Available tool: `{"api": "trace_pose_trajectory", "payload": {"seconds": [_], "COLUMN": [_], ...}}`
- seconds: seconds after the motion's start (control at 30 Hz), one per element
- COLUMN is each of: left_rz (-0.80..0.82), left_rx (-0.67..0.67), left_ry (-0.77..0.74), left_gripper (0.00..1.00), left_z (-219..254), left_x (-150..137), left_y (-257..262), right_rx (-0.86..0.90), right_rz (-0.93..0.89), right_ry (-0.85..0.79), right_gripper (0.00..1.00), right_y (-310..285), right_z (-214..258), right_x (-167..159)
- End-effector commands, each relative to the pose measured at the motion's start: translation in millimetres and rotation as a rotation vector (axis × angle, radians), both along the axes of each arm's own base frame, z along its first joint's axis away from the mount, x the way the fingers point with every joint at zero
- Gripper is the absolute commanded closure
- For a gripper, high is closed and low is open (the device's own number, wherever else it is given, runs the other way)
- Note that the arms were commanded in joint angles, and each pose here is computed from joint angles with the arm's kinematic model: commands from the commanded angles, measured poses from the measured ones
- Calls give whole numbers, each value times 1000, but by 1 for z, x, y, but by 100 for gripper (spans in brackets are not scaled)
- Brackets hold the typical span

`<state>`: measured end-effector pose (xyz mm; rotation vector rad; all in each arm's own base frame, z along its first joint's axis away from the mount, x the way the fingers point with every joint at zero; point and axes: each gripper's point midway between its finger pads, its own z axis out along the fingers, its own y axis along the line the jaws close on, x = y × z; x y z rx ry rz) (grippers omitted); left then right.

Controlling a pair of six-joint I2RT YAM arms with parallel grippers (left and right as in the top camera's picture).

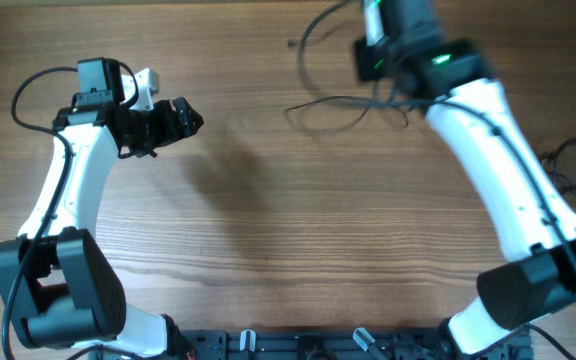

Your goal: Untangle cables

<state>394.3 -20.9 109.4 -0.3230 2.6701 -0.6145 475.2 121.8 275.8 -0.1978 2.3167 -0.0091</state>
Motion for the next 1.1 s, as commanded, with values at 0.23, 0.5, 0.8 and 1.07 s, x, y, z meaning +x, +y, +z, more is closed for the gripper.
{"api": "trace_pose_trajectory", "payload": {"seconds": [0.23,0.5,0.8,1.07], "left_rz": [-57,-171,-314,-371], "left_rx": [-63,-74,-65,-45], "left_ry": [-43,-3,-34,-58], "left_gripper": [10,10,9,3], "left_z": [13,11,13,13], "left_x": [-2,-16,-24,-25], "left_y": [-15,-58,-105,-110], "right_rx": [175,198,241,458], "right_rz": [-438,-880,-1105,-968], "right_ry": [-195,97,157,22], "right_gripper": [96,96,92,0], "right_y": [-287,-471,-520,-487], "right_z": [60,-89,-129,-74], "right_x": [49,-6,-48,-18]}}
